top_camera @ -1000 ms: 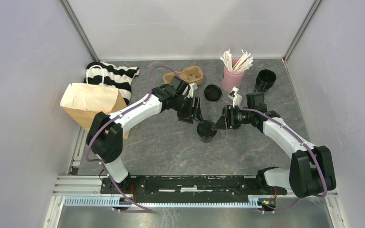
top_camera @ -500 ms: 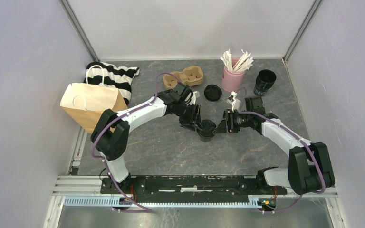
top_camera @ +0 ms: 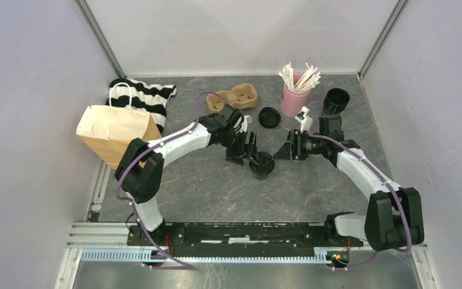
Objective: Pack the takeout coffee
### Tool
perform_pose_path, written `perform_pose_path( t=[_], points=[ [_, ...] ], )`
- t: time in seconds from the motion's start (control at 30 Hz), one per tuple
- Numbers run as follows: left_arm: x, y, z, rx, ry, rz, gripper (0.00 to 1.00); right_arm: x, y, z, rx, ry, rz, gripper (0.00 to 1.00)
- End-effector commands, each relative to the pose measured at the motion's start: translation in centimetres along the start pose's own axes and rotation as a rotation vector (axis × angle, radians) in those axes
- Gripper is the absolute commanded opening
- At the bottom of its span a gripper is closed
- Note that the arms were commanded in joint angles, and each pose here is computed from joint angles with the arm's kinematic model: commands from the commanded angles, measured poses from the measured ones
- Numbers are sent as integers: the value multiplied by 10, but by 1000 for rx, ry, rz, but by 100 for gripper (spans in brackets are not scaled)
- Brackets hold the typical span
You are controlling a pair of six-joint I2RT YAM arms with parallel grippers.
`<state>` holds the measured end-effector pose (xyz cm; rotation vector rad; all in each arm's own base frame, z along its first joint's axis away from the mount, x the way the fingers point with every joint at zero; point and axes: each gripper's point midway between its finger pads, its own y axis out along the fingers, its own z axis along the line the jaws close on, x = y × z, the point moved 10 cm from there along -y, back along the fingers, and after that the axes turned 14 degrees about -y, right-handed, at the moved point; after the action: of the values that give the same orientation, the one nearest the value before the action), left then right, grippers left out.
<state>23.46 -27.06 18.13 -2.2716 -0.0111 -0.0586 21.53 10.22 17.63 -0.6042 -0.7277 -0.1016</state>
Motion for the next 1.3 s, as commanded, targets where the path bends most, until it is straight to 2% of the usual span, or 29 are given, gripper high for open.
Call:
perform_pose_path(
  t=[0.0, 0.1, 0.17, 0.2, 0.3, 0.5, 0.77, 1.0, 1.27],
  points=[
    [11, -34, -23, -99, 20, -115, 84, 17, -17, 0, -51, -38, -69, 68],
    [11, -46, -17, -110, -16, -155, 84, 10, -21, -11, -95, 19, -88, 63],
    [9, -48, -9, -105, -49, -171, 77, 6, -20, -14, -98, 34, -80, 56],
    [7, -46, -3, -92, -71, -167, 71, 5, -18, -15, -92, 42, -71, 53],
    [5, -35, 7, -90, -105, -102, 59, 2, -11, -16, -43, 59, -58, 52],
    [8, -21, 13, -81, -126, -51, 50, -2, -1, -20, -12, 88, -55, 44],
    [10, -13, 15, -85, -126, -29, 49, -6, 8, -21, 15, 99, -28, 42],
    [6, -14, 15, -88, -110, -26, 55, -10, 10, -23, 16, 108, -22, 42],
    [7, -6, 12, -90, -102, -7, 54, -12, 12, -24, 25, 112, -21, 41]
  ],
)
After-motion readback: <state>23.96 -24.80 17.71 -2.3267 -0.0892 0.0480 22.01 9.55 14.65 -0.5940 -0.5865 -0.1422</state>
